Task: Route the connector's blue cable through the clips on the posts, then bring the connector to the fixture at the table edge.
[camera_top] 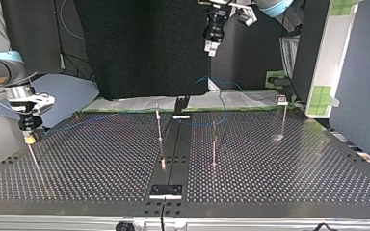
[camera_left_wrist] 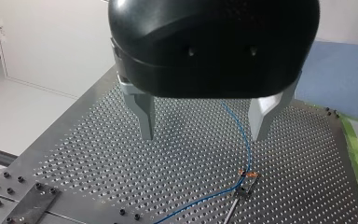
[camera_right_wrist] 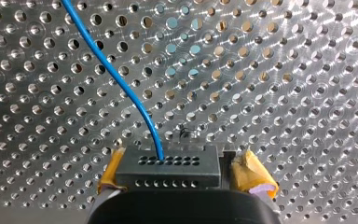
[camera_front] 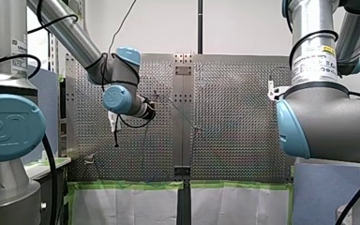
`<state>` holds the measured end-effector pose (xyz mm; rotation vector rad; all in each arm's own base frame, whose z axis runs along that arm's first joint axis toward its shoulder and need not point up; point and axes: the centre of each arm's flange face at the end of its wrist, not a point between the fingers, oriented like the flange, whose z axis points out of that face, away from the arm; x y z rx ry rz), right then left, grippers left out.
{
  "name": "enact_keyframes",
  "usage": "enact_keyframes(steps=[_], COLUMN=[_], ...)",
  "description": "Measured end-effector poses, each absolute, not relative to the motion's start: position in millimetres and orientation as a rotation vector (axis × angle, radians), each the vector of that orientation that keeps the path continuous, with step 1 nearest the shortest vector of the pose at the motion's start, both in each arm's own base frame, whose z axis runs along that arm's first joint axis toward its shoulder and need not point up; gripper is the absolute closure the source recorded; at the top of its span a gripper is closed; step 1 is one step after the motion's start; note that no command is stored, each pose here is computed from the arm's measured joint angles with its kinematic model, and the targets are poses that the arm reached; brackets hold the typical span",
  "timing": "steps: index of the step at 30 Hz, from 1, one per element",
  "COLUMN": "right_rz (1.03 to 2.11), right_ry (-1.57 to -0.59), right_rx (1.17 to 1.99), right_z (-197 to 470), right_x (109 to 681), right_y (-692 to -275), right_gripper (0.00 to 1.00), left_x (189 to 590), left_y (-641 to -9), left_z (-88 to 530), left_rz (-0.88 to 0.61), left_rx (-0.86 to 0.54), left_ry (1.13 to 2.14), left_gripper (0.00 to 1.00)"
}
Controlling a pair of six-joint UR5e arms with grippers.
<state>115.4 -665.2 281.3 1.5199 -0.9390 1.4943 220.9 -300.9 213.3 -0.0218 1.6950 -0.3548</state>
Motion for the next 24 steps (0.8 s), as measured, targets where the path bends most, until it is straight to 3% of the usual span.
enact_keyframes(steps=[24], right_rz=[1.494], right_ry=[-0.939], right_rx=[1.52], right_z=[281.3], right_x=[115.4], right_y=[-665.2], right_gripper=[0.01], left_x=[220.7], left_y=[-303.4], left_z=[213.5], left_rz=[-0.361], left_rx=[-0.014], left_ry=[1.684], left_gripper=[0.0])
